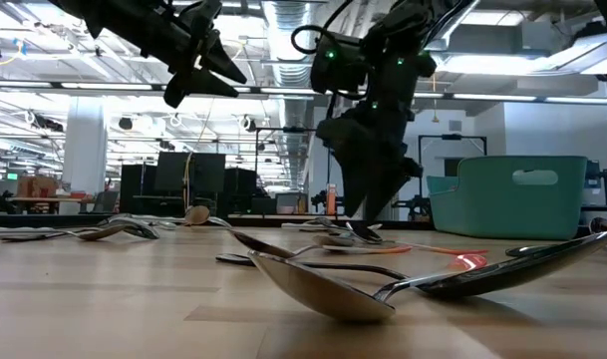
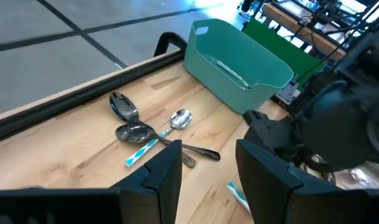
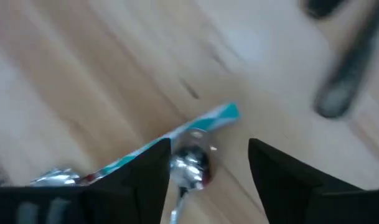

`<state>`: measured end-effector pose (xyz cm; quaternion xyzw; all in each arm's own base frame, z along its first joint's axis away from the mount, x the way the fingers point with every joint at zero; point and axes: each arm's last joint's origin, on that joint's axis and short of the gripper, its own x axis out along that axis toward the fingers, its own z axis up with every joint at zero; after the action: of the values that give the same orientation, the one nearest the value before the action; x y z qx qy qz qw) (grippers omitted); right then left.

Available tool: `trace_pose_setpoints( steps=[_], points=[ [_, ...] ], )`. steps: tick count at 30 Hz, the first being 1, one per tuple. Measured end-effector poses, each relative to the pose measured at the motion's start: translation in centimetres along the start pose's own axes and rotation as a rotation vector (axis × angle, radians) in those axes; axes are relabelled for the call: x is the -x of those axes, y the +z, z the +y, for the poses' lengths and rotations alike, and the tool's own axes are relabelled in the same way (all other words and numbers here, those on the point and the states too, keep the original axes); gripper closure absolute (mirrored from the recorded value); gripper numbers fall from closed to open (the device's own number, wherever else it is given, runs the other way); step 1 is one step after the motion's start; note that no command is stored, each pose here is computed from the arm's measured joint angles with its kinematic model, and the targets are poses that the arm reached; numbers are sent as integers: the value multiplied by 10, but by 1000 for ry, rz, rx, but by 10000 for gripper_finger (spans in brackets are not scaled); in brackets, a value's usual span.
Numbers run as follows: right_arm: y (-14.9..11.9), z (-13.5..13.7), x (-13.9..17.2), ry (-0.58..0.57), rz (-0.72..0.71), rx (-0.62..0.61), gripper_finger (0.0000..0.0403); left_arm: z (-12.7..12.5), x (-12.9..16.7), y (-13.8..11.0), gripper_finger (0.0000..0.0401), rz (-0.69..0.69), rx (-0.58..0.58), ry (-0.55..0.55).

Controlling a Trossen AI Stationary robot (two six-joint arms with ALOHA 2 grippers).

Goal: Sort silverware by color (type)
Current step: Put the orange spoon into the right transparent bin

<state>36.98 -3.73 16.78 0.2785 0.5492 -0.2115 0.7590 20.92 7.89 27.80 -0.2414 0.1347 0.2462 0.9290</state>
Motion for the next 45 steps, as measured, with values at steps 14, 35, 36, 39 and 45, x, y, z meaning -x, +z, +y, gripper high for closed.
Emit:
trace_pose_setpoints(
  steps=[14, 35, 36, 39, 45],
  points=[
    [-16, 10, -25, 15, 132, 135, 265, 1, 0, -3, 263, 26, 7, 15],
    [-18, 16, -10, -24, 127, 150, 388, 3, 0, -6, 263, 45, 38, 62],
    [-16, 17, -4, -19, 117, 149, 388, 3, 0, -6, 263, 45, 40, 62],
    [-11, 22, 17, -3, 90, 154, 388, 3, 0, -6, 263, 42, 45, 66],
    [-13, 30, 67, 45, 33, 170, 388, 5, 0, -5, 263, 25, 31, 110]
  ],
)
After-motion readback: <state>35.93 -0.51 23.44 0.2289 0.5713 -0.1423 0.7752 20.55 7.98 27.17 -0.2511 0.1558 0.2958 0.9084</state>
